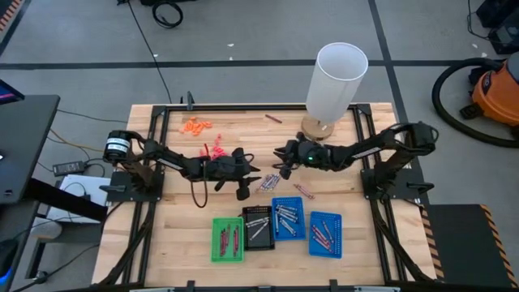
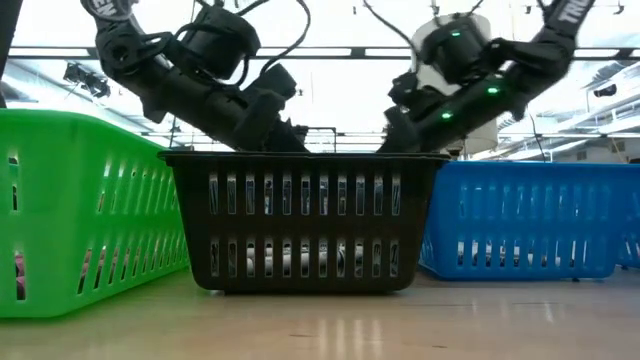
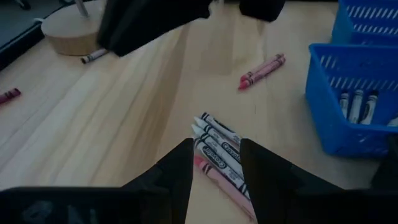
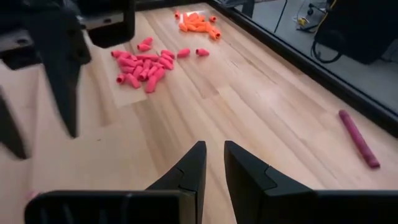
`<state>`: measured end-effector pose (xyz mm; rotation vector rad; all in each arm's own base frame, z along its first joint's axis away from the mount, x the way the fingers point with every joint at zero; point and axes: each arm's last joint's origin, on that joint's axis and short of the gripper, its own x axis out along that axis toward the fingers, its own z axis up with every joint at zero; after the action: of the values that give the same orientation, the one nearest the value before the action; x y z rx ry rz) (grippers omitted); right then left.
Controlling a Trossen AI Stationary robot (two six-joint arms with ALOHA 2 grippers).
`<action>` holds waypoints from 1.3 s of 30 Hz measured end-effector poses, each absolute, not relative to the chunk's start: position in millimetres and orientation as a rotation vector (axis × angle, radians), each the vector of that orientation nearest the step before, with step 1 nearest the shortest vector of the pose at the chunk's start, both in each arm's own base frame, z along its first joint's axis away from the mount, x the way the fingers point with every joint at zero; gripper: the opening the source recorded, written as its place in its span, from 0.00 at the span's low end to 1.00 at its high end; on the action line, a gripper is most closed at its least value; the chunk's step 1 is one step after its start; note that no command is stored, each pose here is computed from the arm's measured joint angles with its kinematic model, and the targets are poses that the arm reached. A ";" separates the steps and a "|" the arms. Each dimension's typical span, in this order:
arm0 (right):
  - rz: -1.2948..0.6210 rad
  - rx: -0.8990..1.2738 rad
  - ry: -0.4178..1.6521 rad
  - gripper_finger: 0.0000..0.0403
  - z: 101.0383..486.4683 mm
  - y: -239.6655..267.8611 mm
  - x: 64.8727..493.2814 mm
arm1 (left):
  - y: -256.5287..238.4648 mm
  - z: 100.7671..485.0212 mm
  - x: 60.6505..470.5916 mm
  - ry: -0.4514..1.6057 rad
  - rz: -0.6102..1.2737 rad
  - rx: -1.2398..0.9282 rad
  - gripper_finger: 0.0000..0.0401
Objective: Sort crayons
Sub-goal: Put the black crayon into the left blue bin
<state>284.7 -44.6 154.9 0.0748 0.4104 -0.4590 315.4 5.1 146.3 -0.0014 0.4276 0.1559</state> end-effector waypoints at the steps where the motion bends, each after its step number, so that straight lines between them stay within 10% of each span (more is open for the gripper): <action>1: -0.460 0.062 0.424 0.16 155.7 -46.7 290.8 | 5.0 145.9 314.4 0.418 0.157 -0.006 0.35; 39: -0.593 0.092 0.595 0.19 167.7 -124.3 347.8 | -13.4 167.0 262.6 0.194 0.216 0.001 0.35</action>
<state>347.8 -124.3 167.7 0.0922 0.5953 -0.5932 262.6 -13.4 167.0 0.0006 0.1938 0.2156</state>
